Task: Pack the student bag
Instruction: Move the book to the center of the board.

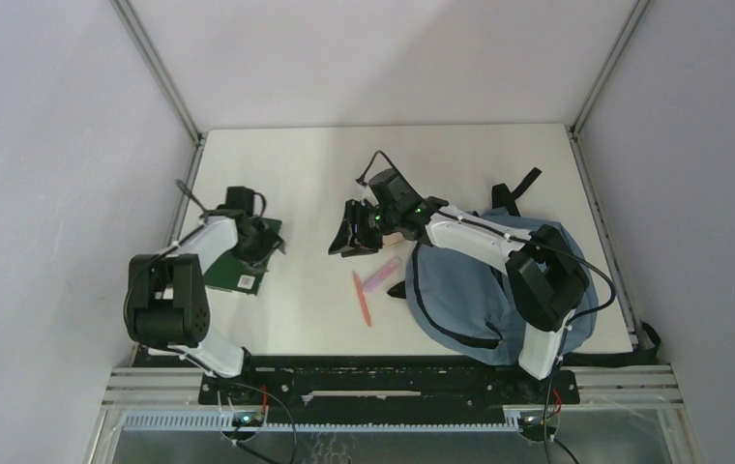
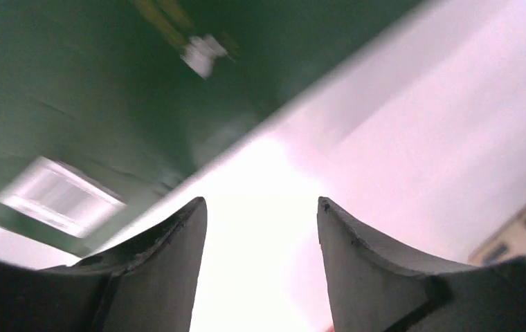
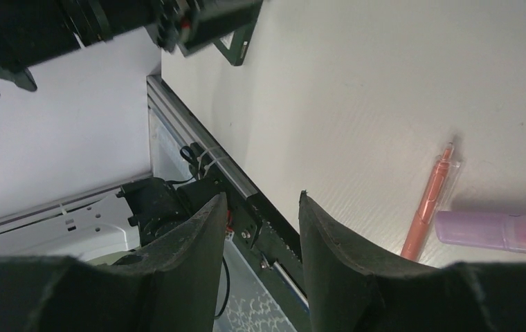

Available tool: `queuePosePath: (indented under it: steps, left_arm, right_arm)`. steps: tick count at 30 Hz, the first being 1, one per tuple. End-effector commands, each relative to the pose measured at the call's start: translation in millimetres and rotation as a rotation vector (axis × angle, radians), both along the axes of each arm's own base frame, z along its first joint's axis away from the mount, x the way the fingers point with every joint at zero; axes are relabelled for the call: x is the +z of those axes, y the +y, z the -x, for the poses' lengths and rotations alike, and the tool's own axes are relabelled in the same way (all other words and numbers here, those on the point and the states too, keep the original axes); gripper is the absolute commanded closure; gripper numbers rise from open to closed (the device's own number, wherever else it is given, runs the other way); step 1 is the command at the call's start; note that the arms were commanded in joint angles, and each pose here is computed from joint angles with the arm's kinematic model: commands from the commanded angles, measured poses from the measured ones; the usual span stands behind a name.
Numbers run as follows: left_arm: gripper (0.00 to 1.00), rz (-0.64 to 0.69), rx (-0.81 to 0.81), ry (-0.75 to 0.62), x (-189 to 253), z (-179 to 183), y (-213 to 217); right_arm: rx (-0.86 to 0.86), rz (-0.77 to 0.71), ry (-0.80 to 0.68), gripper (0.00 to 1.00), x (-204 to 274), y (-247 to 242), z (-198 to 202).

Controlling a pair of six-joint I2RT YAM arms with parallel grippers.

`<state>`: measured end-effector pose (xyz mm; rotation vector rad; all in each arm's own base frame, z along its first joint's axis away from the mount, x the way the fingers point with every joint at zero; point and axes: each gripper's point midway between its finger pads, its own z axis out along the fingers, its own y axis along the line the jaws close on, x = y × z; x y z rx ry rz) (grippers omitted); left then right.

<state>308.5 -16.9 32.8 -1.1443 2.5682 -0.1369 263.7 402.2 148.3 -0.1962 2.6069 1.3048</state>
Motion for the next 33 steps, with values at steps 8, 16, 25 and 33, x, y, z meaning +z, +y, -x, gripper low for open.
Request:
queuePosePath:
  steps: [8, 16, 25, 33]
  left_arm:
    - [0.27, -0.208, -0.169, -0.077, 96, -36, 14]
    - [0.17, -0.291, -0.226, 0.024, 82, -57, 109]
    - [0.09, -0.152, -0.213, 0.056, 33, -71, 126]
    - [0.09, -0.007, -0.290, 0.072, 6, -71, 106]
  right_arm:
    - [-0.003, -0.020, -0.053, 0.48, 11, 0, -6]
    - [0.014, -0.022, -0.046, 0.47, 5, 9, 0]
    - [0.043, -0.006, -0.036, 0.45, -2, 13, 9]
    - [0.059, -0.021, -0.025, 0.43, -7, 16, 16]
